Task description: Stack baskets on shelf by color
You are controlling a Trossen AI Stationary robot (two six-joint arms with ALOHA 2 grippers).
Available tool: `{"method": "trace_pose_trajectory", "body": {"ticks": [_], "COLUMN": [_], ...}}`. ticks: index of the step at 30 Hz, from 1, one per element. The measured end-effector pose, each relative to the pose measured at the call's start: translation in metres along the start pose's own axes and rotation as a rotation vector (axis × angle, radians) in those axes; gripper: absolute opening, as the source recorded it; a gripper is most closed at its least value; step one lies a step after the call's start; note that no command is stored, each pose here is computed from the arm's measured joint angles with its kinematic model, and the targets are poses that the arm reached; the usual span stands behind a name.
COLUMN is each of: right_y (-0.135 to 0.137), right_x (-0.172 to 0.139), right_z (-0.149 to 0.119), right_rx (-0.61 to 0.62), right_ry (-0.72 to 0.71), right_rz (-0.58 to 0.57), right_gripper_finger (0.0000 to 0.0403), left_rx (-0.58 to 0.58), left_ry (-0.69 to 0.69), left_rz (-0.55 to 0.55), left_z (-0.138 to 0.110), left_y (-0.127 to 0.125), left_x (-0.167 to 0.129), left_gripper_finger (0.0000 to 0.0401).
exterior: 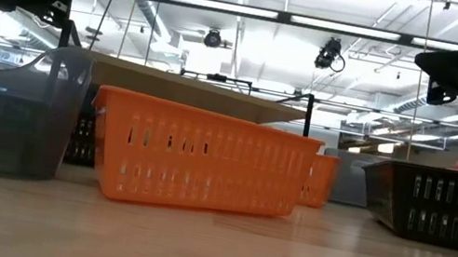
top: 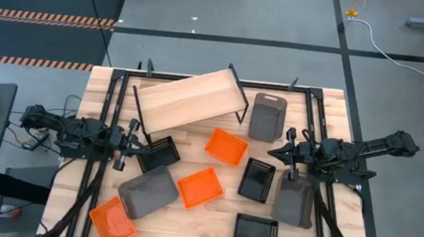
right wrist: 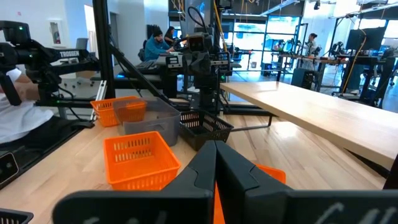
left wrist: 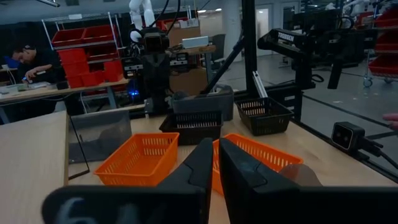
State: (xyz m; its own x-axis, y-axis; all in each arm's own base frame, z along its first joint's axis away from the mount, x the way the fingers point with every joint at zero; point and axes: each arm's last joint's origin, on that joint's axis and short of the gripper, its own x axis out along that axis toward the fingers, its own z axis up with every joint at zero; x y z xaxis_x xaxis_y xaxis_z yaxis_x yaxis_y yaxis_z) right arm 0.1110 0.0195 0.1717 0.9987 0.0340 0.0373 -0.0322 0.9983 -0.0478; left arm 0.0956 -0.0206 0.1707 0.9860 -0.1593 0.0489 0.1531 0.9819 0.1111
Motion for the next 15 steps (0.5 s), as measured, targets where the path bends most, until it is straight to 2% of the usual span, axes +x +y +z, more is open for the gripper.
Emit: {"method": "trace_pose_trajectory", "body": {"ticks": [15], "right_y": [0.0], "right_x": [0.0], "right_z": [0.0], "right_rx": [0.0], "right_ry": [0.0], "right_rz": [0.0], "right_gripper_finger": [0.0012], "left_rx": [0.0], "left_ry": [0.0], "left_rz": [0.0], "left_z": [0.0], "left_y": [0.0], "left_x": [0.0], "left_gripper_finger": [0.0036]}}
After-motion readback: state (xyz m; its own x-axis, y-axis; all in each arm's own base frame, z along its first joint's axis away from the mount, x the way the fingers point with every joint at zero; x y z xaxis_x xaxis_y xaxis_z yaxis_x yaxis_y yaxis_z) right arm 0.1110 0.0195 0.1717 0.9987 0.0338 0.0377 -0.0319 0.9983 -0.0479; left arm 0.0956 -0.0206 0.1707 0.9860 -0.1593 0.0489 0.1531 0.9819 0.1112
